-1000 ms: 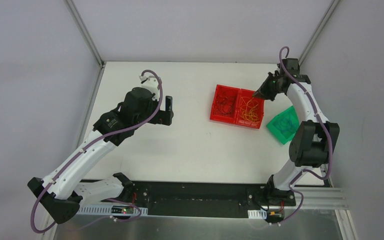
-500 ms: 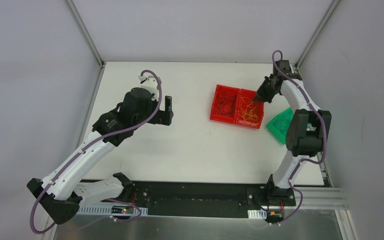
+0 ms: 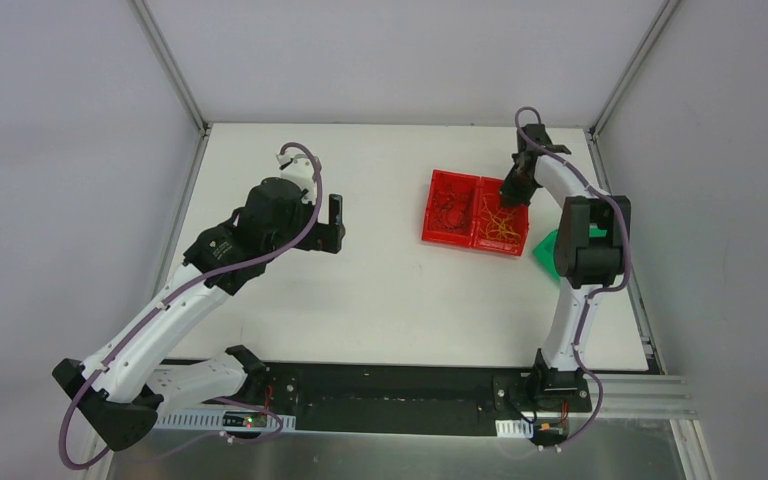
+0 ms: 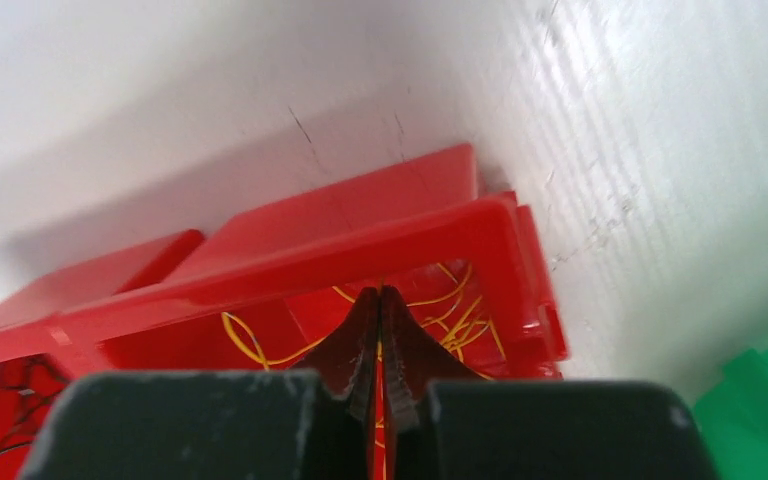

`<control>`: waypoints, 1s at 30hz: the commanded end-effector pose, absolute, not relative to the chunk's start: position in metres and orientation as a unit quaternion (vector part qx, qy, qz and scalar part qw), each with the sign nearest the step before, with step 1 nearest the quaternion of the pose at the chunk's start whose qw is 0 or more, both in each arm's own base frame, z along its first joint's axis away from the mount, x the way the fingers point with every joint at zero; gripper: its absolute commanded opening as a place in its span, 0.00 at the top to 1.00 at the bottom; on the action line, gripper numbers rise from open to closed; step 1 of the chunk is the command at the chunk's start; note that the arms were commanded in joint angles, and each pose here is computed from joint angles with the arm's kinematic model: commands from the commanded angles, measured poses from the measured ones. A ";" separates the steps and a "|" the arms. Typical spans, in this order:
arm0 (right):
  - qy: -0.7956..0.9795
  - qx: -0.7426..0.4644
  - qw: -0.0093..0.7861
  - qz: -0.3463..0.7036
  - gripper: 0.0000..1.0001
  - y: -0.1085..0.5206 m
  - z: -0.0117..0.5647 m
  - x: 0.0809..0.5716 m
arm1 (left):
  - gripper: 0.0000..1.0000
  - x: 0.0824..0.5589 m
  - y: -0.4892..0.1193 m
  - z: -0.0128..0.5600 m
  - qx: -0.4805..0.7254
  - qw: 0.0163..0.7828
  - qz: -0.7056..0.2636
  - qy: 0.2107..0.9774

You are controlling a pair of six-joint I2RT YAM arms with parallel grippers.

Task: Untangle the cables
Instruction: Place the cable in the bin.

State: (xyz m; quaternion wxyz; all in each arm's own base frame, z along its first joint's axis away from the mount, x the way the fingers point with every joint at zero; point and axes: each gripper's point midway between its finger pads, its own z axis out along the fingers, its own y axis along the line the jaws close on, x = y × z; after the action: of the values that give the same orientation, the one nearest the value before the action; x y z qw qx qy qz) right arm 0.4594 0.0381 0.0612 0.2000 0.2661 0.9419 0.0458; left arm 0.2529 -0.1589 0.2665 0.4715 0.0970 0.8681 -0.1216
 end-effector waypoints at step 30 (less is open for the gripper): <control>0.895 0.217 0.386 0.062 0.01 0.046 0.265 0.413 | 0.01 0.258 -0.144 0.272 0.075 0.486 -0.091 0.866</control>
State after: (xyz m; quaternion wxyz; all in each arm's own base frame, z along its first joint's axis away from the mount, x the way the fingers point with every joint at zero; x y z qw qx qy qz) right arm 0.4405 0.0408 0.2248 0.3527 0.2335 0.9057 0.0280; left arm 0.2482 -0.1517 0.2615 0.4685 0.0982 0.8710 -0.1108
